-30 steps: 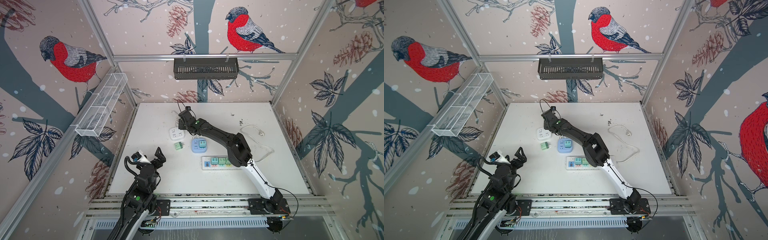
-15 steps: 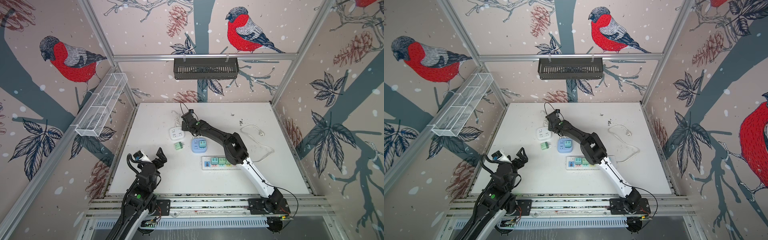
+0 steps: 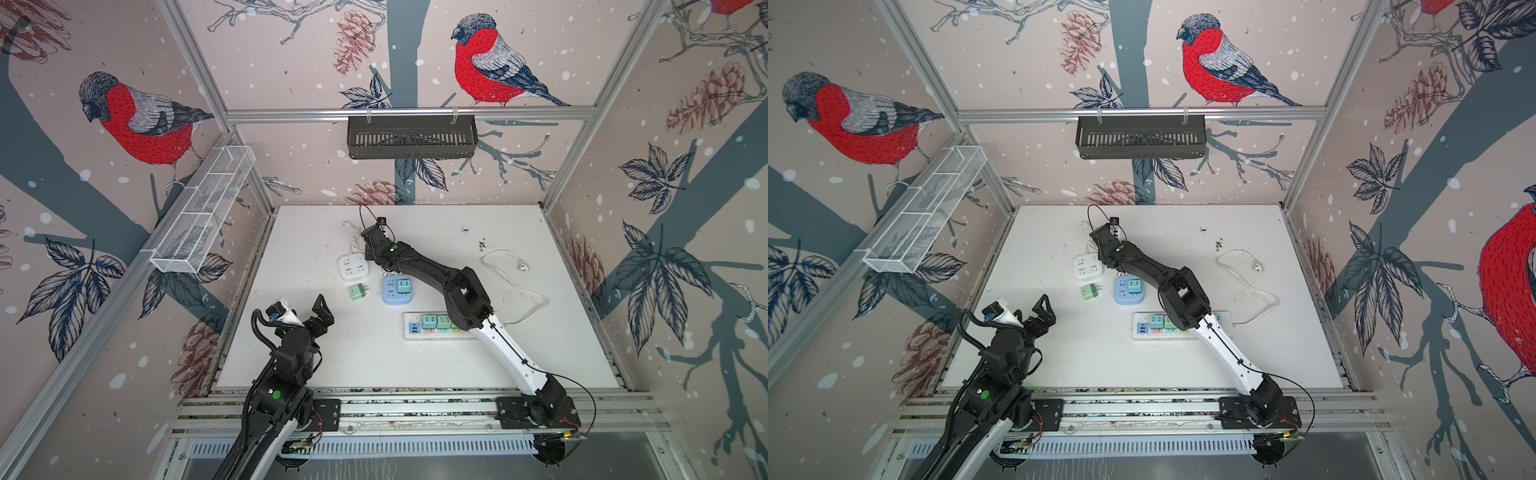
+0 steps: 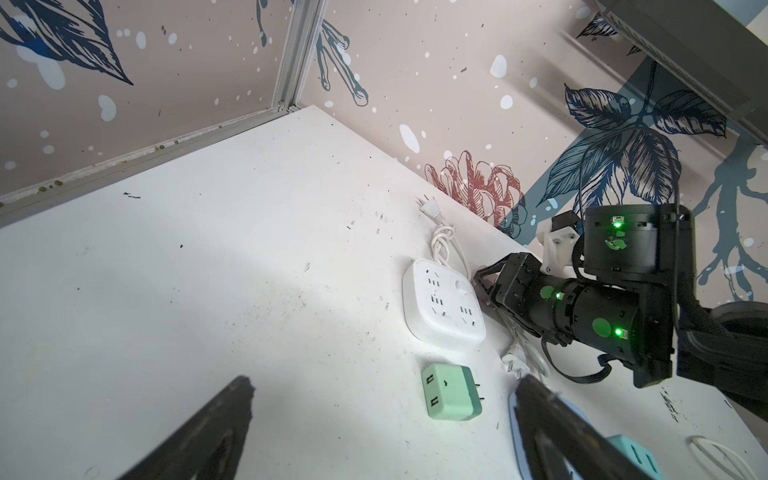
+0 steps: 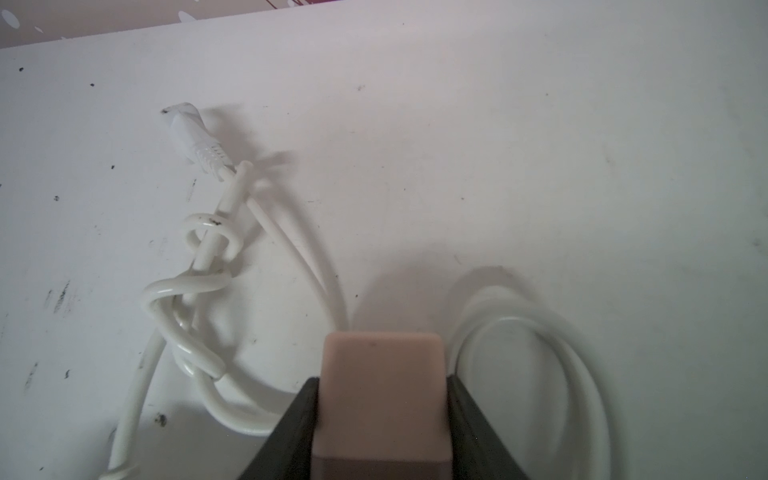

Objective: Insert the plug
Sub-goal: 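Close the right gripper on the pink adapter, then lift the pink adapter and carry it toward the left gripper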

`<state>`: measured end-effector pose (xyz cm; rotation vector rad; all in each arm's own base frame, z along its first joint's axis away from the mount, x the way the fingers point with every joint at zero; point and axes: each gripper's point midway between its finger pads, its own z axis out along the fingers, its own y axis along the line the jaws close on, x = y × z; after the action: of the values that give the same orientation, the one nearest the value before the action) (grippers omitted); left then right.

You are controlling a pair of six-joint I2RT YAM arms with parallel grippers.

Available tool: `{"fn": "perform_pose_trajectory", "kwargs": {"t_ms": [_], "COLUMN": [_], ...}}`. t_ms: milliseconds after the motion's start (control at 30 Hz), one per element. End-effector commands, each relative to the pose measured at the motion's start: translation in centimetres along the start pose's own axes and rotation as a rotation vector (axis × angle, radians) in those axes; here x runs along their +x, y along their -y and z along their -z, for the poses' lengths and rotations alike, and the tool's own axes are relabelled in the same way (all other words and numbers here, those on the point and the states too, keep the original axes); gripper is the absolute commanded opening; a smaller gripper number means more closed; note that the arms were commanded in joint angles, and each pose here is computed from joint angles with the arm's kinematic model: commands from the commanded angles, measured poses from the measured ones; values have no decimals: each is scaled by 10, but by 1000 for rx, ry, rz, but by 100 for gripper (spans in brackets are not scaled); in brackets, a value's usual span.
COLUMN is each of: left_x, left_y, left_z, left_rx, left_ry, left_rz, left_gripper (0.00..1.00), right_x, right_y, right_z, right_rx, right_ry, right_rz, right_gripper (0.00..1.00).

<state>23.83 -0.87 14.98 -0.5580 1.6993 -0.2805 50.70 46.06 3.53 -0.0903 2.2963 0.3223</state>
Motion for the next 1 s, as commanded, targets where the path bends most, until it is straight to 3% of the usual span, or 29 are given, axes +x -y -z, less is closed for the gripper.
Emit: {"fn": "perform_pose_trajectory", "kwargs": {"t_ms": [0, 567, 733, 967], "left_x": [-3, -2, -1, -1], "left_y": [0, 2, 2, 6], "left_z": [0, 0, -1, -1], "left_rx": [-1, 11, 9, 28], "left_ry": [15, 10, 5, 3], "left_rz": [8, 5, 1, -4], "left_gripper": [98, 98, 98, 98], "right_x": [13, 3, 6, 3], "right_y": [8, -31, -42, -23], "right_z": [11, 93, 120, 181], "right_rx": [71, -12, -124, -186], "right_ry": [-32, 10, 18, 121], "right_rz": [81, 229, 255, 290], "right_gripper": [42, 32, 25, 25]}}
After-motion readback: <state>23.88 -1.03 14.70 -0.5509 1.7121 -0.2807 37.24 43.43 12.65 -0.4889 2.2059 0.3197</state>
